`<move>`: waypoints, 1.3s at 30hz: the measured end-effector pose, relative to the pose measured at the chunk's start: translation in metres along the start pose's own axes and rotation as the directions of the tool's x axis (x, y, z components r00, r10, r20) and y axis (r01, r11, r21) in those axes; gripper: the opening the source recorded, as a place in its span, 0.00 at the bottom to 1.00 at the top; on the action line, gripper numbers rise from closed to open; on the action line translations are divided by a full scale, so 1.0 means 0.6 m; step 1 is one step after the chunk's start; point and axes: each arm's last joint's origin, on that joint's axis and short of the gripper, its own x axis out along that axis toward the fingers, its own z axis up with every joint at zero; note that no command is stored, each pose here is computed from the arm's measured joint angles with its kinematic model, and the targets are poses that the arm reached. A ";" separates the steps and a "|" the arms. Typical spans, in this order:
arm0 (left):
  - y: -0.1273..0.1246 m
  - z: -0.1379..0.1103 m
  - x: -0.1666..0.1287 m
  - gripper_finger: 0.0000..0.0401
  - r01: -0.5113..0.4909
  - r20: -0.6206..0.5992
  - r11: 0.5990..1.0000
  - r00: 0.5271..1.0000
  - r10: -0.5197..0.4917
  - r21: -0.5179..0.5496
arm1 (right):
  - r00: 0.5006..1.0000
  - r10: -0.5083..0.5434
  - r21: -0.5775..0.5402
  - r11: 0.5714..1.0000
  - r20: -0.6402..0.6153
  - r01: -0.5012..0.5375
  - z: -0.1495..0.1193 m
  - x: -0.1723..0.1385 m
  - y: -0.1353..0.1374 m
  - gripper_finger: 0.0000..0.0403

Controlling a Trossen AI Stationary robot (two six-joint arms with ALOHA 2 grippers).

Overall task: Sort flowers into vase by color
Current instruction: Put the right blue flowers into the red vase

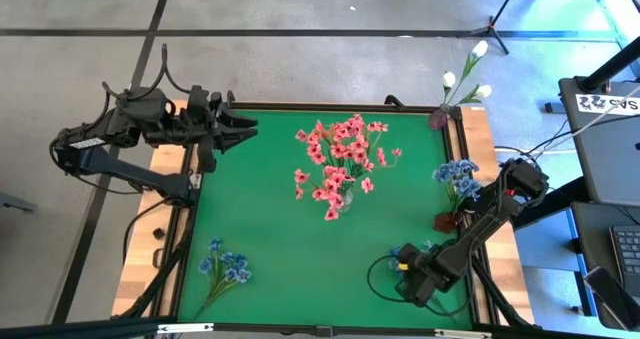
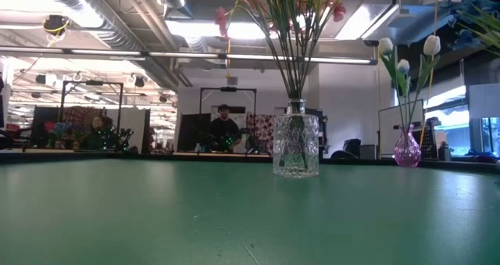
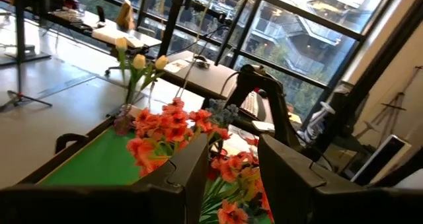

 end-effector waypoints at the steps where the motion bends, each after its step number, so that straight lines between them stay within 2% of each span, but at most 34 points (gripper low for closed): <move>1: 0.001 0.000 0.000 0.32 -0.011 0.003 1.000 1.000 0.011 0.001 | 1.000 0.009 -0.002 1.000 0.016 -0.009 0.002 -0.004 0.002 0.15; 3: 0.002 -0.001 0.000 0.32 -0.032 0.002 0.999 1.000 0.032 0.003 | 0.996 0.058 -0.008 0.998 0.074 -0.057 0.008 -0.022 0.012 0.05; 6: 0.003 -0.001 0.000 0.32 -0.058 0.010 0.997 0.998 0.058 0.052 | 0.972 0.157 -0.036 0.988 0.175 -0.153 0.013 -0.072 0.026 0.06; 9: 0.004 0.000 0.000 0.32 -0.066 0.015 0.998 0.998 0.066 -0.001 | 0.903 0.275 -0.088 0.961 0.331 -0.261 0.015 -0.149 0.034 0.05; 10: 0.004 0.000 0.000 0.32 -0.065 0.014 0.998 0.998 0.065 -0.001 | 0.860 0.316 -0.130 0.949 0.400 -0.288 0.013 -0.179 0.032 0.03; 12: 0.003 0.000 -0.001 0.32 -0.060 0.019 0.998 0.998 0.060 0.027 | 0.732 0.401 -0.225 0.916 0.551 -0.332 0.009 -0.244 0.023 0.02; 16: -0.002 0.006 0.000 0.32 0.007 0.038 0.997 0.999 -0.010 0.071 | 0.450 0.451 -0.367 0.892 0.771 -0.264 -0.005 -0.352 -0.038 0.03; 17: -0.005 0.007 0.002 0.32 0.035 0.039 0.997 0.999 -0.038 0.072 | 0.409 0.452 -0.387 0.892 0.793 -0.235 -0.008 -0.367 -0.057 0.03; 18: -0.008 0.009 0.003 0.32 0.063 0.048 0.995 0.997 -0.067 0.072 | 0.389 0.457 -0.413 0.889 0.800 -0.197 -0.011 -0.378 -0.074 0.02; 20: -0.014 0.009 0.007 0.32 0.104 0.050 0.991 0.993 -0.108 0.080 | 0.394 0.484 -0.468 0.872 0.781 -0.144 -0.017 -0.394 -0.106 0.02; 26: -0.047 0.003 0.025 0.32 0.212 0.062 0.968 0.973 -0.222 0.136 | 0.460 0.512 -0.577 0.817 0.725 0.001 -0.019 -0.413 -0.186 0.01; 30: -0.069 -0.009 0.049 0.32 0.261 0.045 0.951 0.961 -0.271 0.165 | 0.468 0.573 -0.669 0.741 0.673 0.053 -0.021 -0.428 -0.228 0.02; 32: -0.076 -0.016 0.063 0.32 0.259 0.034 0.951 0.963 -0.268 0.168 | 0.468 0.607 -0.710 0.701 0.642 0.065 -0.021 -0.434 -0.244 0.01; 35: -0.081 -0.027 0.079 0.32 0.206 0.025 0.968 0.977 -0.212 0.144 | 0.475 0.652 -0.763 0.643 0.591 0.065 -0.021 -0.440 -0.270 0.01; 39: -0.086 -0.028 0.094 0.32 0.175 0.068 0.980 0.981 -0.182 0.090 | 0.486 0.704 -0.827 0.557 0.517 0.073 -0.023 -0.438 -0.294 0.01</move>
